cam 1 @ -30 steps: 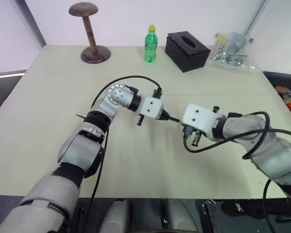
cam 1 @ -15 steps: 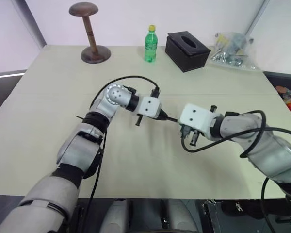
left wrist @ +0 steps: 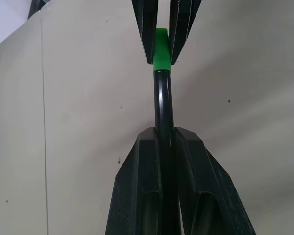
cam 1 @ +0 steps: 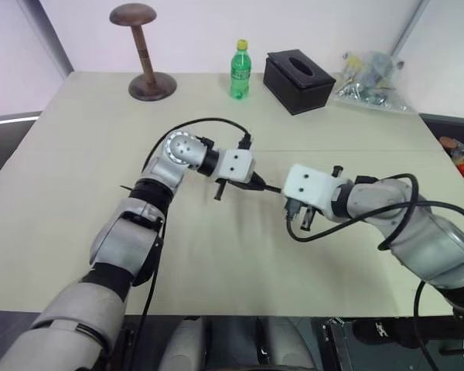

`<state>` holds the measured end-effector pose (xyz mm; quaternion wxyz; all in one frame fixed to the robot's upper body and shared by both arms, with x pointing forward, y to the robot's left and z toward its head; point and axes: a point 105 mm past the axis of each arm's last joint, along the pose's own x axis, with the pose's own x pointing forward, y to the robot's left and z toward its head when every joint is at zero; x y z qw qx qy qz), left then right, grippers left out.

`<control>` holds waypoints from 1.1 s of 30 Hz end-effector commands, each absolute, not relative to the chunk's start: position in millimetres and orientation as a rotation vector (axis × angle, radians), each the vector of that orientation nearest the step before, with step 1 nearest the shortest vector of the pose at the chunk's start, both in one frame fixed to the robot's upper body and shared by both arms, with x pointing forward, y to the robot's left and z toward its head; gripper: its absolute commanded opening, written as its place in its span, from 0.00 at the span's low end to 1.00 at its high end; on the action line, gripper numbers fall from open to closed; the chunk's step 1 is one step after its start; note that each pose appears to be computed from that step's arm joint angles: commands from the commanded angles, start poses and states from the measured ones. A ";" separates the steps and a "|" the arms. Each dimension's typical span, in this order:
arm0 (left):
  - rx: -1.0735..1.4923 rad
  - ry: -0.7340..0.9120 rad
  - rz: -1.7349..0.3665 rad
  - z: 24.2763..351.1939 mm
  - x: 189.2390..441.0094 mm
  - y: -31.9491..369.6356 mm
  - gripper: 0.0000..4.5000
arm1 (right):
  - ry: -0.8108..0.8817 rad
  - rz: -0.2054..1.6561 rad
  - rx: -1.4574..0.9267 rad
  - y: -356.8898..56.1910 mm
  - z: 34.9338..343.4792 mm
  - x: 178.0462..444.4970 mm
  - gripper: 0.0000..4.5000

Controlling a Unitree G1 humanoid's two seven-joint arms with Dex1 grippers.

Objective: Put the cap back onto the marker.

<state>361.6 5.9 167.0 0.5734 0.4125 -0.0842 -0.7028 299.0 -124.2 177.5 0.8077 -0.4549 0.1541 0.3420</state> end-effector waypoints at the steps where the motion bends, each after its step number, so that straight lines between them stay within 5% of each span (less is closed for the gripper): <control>1: 0.961 -0.371 -1.784 184.6 334.8 -27.6 0.00 | 0.179 0.654 -1.004 -117.5 208.9 309.2 0.01; 18: 0.996 -0.281 -1.790 173.7 337.7 -15.1 0.00 | 0.208 0.651 -1.046 -124.4 204.0 308.0 0.01; 27: 1.011 -0.263 -1.781 170.9 339.6 -6.6 0.00 | 0.253 0.642 -1.060 -135.9 198.9 305.3 0.99; 33: 1.026 -0.210 -1.743 165.1 346.3 9.9 0.00 | 0.313 0.649 -1.047 -149.0 191.8 295.1 0.99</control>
